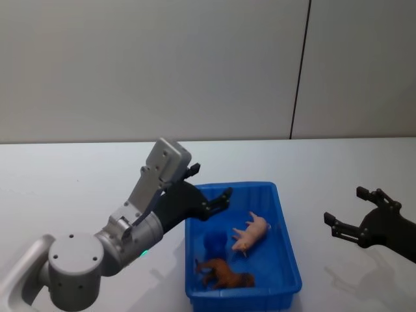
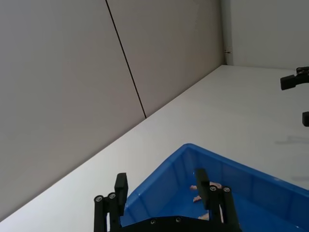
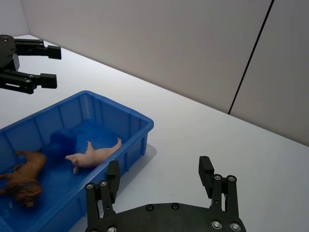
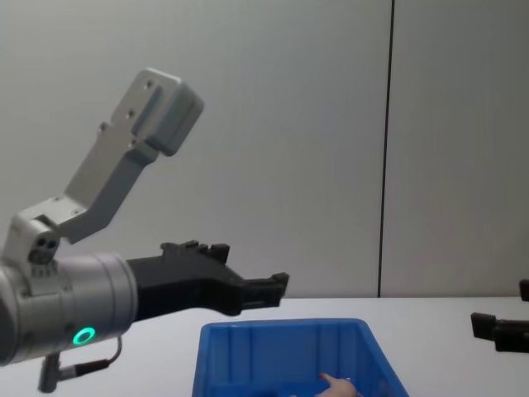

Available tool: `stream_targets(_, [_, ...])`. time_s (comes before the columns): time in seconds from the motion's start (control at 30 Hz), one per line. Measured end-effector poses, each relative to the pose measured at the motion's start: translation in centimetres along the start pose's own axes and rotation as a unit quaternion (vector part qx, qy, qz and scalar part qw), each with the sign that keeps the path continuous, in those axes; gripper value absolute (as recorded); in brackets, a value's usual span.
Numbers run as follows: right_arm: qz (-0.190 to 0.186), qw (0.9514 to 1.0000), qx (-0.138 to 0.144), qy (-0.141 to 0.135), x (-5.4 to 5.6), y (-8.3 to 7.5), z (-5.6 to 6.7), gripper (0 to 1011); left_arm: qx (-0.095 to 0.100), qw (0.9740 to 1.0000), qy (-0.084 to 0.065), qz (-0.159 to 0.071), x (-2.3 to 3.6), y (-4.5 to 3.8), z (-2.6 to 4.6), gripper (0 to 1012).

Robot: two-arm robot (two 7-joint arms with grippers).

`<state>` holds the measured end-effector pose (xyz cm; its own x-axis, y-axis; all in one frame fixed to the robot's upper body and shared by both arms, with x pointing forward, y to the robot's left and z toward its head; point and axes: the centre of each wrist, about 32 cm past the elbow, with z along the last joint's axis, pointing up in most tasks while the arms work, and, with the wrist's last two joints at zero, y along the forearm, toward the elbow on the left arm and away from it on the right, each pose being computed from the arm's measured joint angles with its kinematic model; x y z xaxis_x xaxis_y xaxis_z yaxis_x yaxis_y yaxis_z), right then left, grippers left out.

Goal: Pick up the two dolls from the table and place them into the box.

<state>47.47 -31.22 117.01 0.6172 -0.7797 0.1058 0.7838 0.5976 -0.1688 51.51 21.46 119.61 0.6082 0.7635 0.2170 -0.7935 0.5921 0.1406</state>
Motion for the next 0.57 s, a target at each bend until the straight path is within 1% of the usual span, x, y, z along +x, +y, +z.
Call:
stream_targets(0.03, [0.0, 1.0, 0.0, 0.0, 0.0, 0.0, 0.0, 1001, -0.001, 1.0, -0.001, 0.0, -0.04, -0.06, 0.06, 897])
stream_targets(0.1, [0.0, 1.0, 0.0, 0.0, 0.0, 0.0, 0.0, 1001, -0.003, 1.0, -0.001, -0.001, -0.12, -0.15, 0.17, 934])
stream_targets(0.13, [0.0, 1.0, 0.0, 0.0, 0.0, 0.0, 0.0, 1001, -0.006, 1.0, -0.002, -0.001, -0.19, -0.2, 0.29, 979])
stream_targets(0.17, [0.0, 1.0, 0.0, 0.0, 0.0, 0.0, 0.0, 1001, -0.008, 1.0, -0.003, -0.001, -0.21, -0.2, 0.36, 993])
stream_targets(0.33, [0.0, 1.0, 0.0, 0.0, 0.0, 0.0, 0.0, 1001, -0.016, 0.9999, -0.005, 0.004, -0.35, -0.21, 0.76, 1001])
stream_targets(0.57, [0.0, 1.0, 0.0, 0.0, 0.0, 0.0, 0.0, 1001, -0.023, 0.9997, -0.007, 0.007, -0.45, -0.19, 1.06, 1000])
